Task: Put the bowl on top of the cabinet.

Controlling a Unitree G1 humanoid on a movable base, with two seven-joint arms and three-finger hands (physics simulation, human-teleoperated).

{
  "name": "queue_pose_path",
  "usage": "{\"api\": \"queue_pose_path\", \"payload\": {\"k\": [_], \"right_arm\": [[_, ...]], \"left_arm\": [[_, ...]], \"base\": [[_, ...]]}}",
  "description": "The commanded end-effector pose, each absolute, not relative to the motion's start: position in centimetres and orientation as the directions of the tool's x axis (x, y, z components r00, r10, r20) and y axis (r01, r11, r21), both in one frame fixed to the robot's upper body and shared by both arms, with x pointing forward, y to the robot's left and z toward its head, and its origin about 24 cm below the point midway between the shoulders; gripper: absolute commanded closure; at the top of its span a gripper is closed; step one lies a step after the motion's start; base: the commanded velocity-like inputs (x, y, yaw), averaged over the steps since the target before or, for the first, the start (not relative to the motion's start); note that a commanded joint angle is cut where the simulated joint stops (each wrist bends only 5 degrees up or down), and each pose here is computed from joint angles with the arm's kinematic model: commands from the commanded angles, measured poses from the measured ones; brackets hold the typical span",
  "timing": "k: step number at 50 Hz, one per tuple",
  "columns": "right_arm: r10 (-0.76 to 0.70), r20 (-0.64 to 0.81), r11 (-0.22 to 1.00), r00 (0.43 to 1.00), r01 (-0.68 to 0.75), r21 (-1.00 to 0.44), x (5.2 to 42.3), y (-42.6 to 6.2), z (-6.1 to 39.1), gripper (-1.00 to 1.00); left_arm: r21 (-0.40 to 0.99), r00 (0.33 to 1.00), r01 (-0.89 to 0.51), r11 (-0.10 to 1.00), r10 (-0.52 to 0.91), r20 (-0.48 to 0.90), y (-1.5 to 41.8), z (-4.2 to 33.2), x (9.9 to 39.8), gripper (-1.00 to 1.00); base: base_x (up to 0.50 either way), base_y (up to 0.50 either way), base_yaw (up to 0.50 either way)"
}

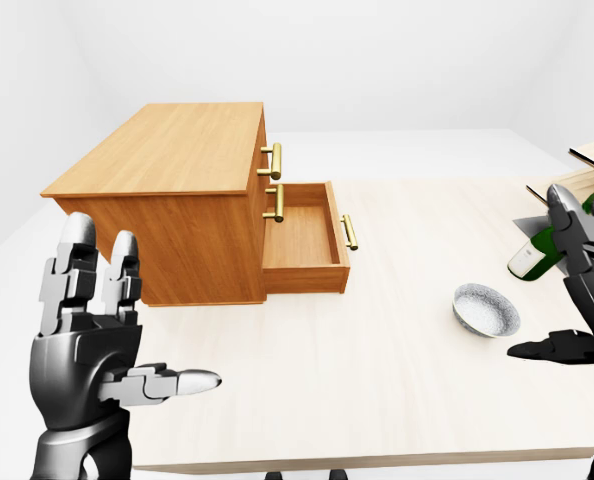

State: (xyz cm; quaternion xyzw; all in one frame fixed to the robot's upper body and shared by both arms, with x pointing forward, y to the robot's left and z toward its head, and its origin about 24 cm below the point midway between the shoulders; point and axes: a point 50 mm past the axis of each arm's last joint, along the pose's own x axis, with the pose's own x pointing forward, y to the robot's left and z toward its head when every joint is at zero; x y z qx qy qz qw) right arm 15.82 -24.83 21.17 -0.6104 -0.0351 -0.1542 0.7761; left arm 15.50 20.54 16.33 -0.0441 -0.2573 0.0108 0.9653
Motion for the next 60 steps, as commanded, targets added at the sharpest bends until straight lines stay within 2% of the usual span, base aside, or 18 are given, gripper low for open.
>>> {"api": "queue_pose_path", "payload": {"k": [1, 7, 12, 17, 25, 49, 60], "right_arm": [[-0.107, 0.226, 0.229, 0.968, 0.245, -0.942, 18.2, -24.6, 21.4, -1.0], [-0.081, 0.156, 0.321, 0.985, 0.174, -0.931, 19.1, -24.9, 19.8, -1.0], [-0.11, 0.048, 0.422, 0.993, 0.09, -0.902, 19.1, -26.5, 17.3, -1.0], [-0.141, -0.02, 0.464, 0.99, 0.048, -0.885, 18.7, -27.5, 15.8, -1.0], [-0.16, -0.061, 0.432, 0.985, 0.015, -0.902, 18.7, -27.4, 15.2, -1.0], [-0.14, -0.194, 0.479, 0.971, -0.105, -0.871, 20.2, -27.5, 12.2, -1.0], [-0.163, -0.279, 0.507, 0.946, -0.162, -0.847, 19.8, -28.2, 10.3, -1.0]], "left_arm": [[-0.104, 0.881, 0.004, 0.995, 0.046, 0.472, 20.6, 15.8, 16.0, -1.0], [-0.105, 0.874, -0.007, 0.994, 0.058, 0.482, 20.9, 15.9, 16.2, -1.0], [-0.104, 0.879, -0.003, 0.995, 0.053, 0.474, 20.8, 15.8, 16.1, -1.0], [-0.103, 0.882, -0.001, 0.995, 0.049, 0.468, 20.7, 15.7, 16.1, -1.0], [-0.1, 0.88, -0.002, 0.995, 0.049, 0.472, 20.6, 15.8, 16.0, -1.0], [-0.101, 0.873, -0.009, 0.995, 0.057, 0.484, 20.8, 16.1, 15.9, -1.0], [-0.1, 0.884, -0.007, 0.995, 0.053, 0.465, 20.6, 15.6, 16.2, -1.0]], "base": [[0.0, 0.0, 0.0], [0.0, 0.0, 0.0], [0.0, 0.0, 0.0], [0.0, 0.0, 0.0], [0.0, 0.0, 0.0], [0.0, 0.0, 0.0], [0.0, 0.0, 0.0]]}}
